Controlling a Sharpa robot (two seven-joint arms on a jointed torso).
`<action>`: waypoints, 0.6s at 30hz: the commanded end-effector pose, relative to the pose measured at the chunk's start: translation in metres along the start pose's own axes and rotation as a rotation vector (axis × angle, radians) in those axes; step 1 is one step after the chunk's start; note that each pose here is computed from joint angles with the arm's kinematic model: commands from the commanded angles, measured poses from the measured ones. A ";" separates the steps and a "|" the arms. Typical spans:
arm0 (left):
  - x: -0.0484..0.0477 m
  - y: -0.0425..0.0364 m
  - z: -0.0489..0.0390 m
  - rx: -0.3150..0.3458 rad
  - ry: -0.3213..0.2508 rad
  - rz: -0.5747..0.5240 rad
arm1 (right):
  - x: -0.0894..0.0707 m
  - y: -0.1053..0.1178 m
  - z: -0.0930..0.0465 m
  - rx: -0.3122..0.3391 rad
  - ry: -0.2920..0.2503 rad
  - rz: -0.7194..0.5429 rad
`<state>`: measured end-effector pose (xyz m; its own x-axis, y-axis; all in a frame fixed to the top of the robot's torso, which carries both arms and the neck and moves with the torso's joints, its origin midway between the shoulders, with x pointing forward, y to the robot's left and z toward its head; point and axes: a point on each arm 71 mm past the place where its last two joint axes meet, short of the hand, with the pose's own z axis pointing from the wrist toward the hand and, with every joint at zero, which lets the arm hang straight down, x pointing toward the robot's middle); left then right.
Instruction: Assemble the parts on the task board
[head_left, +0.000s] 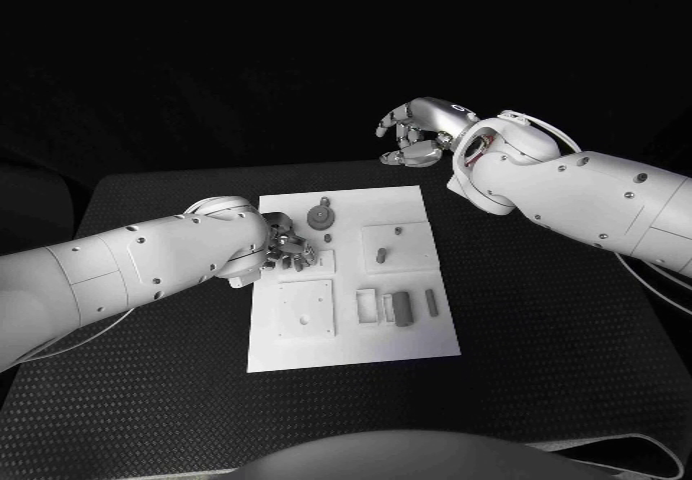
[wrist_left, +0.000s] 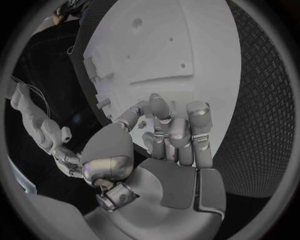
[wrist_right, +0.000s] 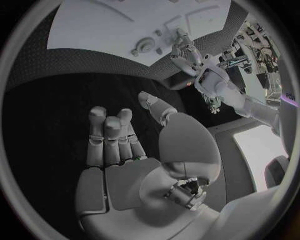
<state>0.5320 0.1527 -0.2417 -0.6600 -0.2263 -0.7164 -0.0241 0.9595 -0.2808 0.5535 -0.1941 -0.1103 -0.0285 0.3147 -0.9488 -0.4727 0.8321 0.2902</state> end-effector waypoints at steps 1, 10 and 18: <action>0.0008 0.0058 0.0013 -0.026 0.019 0.011 | 0.000 0.001 0.000 -0.007 0.007 -0.001; 0.0005 0.0058 0.0013 -0.027 0.014 0.004 | 0.000 0.000 0.000 -0.007 0.008 -0.001; -0.0001 0.0057 0.0012 -0.024 0.005 -0.001 | 0.000 0.000 0.000 -0.006 0.009 -0.002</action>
<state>0.5324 0.1533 -0.2419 -0.6639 -0.2320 -0.7109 -0.0288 0.9579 -0.2857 0.5534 -0.1947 -0.1103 -0.0291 0.3143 -0.9489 -0.4723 0.8323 0.2901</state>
